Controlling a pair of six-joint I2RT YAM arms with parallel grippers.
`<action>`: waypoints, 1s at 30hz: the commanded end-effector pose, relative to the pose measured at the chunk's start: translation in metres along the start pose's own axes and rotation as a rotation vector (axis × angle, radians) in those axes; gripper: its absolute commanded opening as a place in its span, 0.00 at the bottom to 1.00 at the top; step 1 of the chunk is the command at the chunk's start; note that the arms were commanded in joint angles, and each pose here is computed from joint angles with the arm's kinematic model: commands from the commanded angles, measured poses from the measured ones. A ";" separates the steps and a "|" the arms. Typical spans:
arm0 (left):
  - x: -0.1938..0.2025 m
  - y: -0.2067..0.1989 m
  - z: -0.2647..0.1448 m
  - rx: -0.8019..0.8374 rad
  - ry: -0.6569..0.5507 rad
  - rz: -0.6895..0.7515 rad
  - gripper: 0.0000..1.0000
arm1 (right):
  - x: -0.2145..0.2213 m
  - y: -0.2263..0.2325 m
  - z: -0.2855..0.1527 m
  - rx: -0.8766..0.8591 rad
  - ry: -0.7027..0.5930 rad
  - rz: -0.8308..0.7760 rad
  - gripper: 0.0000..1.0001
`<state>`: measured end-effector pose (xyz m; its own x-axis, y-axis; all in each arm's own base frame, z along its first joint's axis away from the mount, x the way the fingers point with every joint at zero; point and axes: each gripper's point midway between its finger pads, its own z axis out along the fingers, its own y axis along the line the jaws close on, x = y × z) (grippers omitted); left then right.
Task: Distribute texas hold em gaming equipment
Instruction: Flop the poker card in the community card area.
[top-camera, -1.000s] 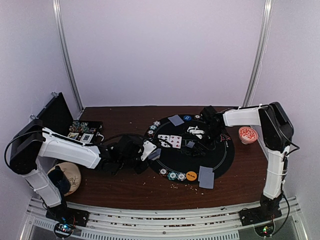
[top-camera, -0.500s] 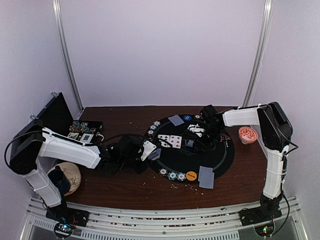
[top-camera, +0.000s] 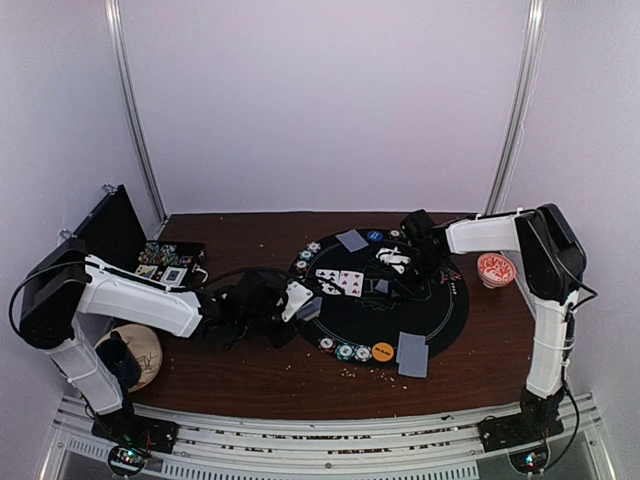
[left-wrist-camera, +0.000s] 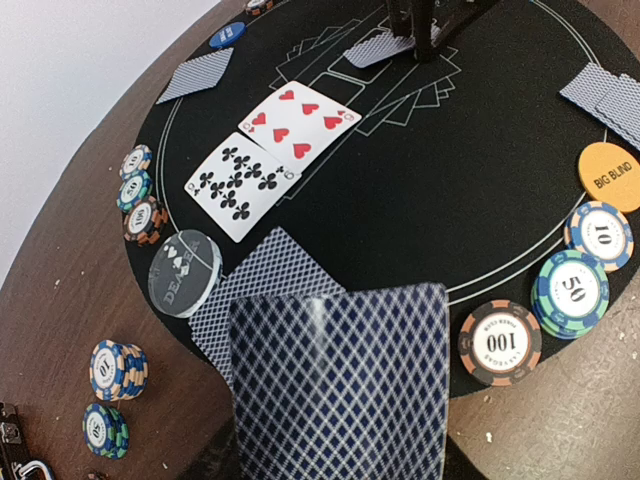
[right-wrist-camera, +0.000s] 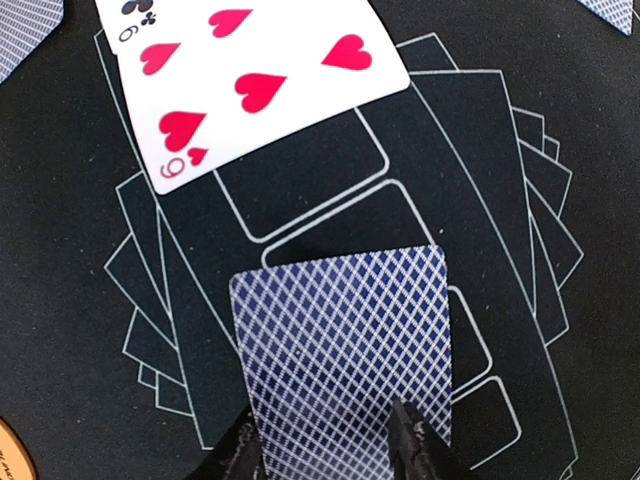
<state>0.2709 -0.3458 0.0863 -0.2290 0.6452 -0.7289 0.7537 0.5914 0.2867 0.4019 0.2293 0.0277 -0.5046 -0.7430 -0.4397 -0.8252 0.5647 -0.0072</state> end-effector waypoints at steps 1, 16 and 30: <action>-0.021 -0.001 0.000 0.005 -0.063 -0.015 0.23 | -0.007 0.001 -0.016 0.031 -0.028 -0.001 0.38; -0.022 -0.001 0.000 0.006 -0.063 -0.015 0.23 | -0.016 0.013 -0.029 -0.004 -0.051 -0.008 0.00; -0.022 0.000 0.000 0.001 -0.064 -0.017 0.23 | -0.087 0.020 -0.114 -0.278 -0.413 0.199 0.00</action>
<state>0.2706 -0.3461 0.0864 -0.2286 0.6448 -0.7293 0.7550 0.5904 0.2853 0.3922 0.2511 0.1005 -0.5459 -0.5845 -0.6003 -0.8040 0.5670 0.1790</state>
